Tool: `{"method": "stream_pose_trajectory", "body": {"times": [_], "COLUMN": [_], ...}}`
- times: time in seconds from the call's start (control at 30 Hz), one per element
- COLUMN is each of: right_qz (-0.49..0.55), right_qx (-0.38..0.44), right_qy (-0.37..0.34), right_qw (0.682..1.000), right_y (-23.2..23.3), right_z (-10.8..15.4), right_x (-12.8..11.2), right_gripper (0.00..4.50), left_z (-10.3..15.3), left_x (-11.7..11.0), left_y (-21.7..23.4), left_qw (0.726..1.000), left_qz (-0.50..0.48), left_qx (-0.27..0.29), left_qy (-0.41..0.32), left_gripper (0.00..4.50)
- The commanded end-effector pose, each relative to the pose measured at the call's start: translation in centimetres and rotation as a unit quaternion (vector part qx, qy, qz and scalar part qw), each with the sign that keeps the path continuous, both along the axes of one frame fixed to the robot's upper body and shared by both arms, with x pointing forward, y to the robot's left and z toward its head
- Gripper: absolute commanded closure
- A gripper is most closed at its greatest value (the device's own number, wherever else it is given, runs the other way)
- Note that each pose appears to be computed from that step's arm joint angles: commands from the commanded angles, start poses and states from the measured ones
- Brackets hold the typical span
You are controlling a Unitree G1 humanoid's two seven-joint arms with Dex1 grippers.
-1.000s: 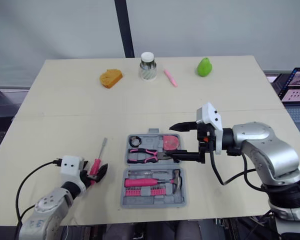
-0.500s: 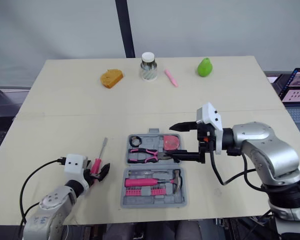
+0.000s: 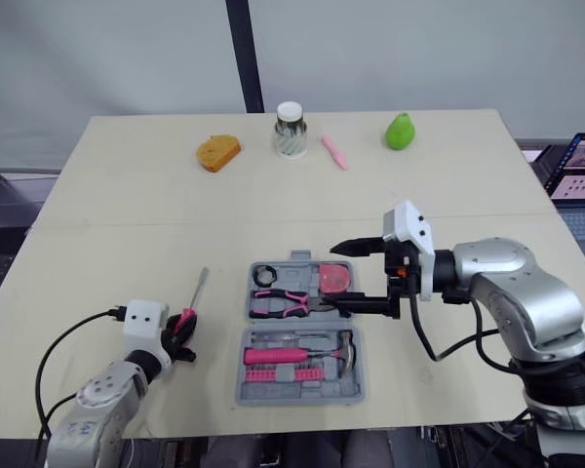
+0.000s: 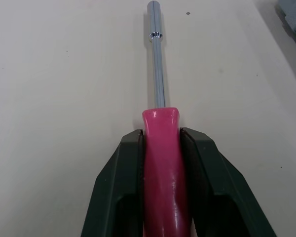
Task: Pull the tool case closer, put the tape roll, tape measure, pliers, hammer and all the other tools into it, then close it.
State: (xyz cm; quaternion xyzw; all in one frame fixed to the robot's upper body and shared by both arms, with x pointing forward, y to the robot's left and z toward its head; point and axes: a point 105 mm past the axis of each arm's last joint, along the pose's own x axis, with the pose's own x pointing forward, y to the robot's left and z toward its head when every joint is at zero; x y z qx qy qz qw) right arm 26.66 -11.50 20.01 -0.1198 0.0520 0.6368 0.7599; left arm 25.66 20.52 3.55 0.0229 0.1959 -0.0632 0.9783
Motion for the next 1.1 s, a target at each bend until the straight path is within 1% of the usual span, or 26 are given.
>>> {"method": "stream_pose_trajectory", "body": {"times": [0.03,0.2,0.3,0.37,0.4,0.5,0.6,0.67,0.73,0.83,0.93,1.0,1.1], "right_qz": [0.013,0.015,0.015,0.014,0.013,0.014,0.015,0.014,0.007,0.003,0.003,0.004,0.007], "right_qx": [0.014,0.018,0.020,0.020,0.021,0.020,-0.004,-0.015,-0.030,-0.053,-0.086,-0.095,-0.111], "right_qy": [-0.012,-0.013,-0.014,-0.016,-0.017,-0.019,-0.013,-0.009,-0.003,0.003,0.015,0.018,0.023], "right_qw": [1.000,1.000,1.000,1.000,1.000,1.000,1.000,1.000,1.000,0.999,0.996,0.995,0.994], "right_y": [0.2,0.1,0.1,-0.1,-0.4,-0.9,-2.1,-2.7,-3.6,-4.7,-5.9,-6.2,-6.7], "right_z": [0.9,1.0,1.0,1.1,1.3,1.7,1.3,1.0,0.7,0.3,-0.5,-0.6,-0.7], "right_x": [-0.4,-0.5,-0.5,-0.5,-0.5,-0.8,-1.4,-1.7,-1.9,-2.2,-2.8,-3.1,-3.5], "right_gripper": [0.00,0.00,0.00,0.00,0.00,0.00,0.00,0.00,0.00,0.00,0.00,0.00,0.00], "left_z": [-1.0,-1.3,-0.9,0.3,1.3,3.1,4.7,5.1,5.7,6.9,8.3,8.5,8.4], "left_x": [-0.5,-0.6,-0.4,-0.2,-0.1,-0.2,-1.2,-1.8,-2.5,-3.0,-3.4,-3.6,-4.8], "left_y": [-0.3,-0.3,-0.4,-0.3,-0.3,-0.7,-1.8,-2.1,-2.5,-2.8,-3.8,-4.1,-5.5], "left_qw": [1.000,1.000,1.000,0.999,0.997,0.989,0.964,0.950,0.930,0.908,0.888,0.882,0.866], "left_qz": [-0.009,-0.012,-0.025,-0.045,-0.071,-0.137,-0.254,-0.302,-0.356,-0.407,-0.451,-0.463,-0.493], "left_qx": [-0.001,0.003,0.006,0.011,0.023,0.043,0.070,0.082,0.093,0.097,0.085,0.083,0.081], "left_qy": [0.020,0.020,0.009,-0.008,-0.018,-0.031,-0.027,-0.018,-0.012,-0.015,-0.021,-0.018,-0.008], "left_gripper": [3.86,3.86,3.86,3.86,3.86,3.86,3.86,3.86,3.86,3.86,3.86,3.86,3.86]}}
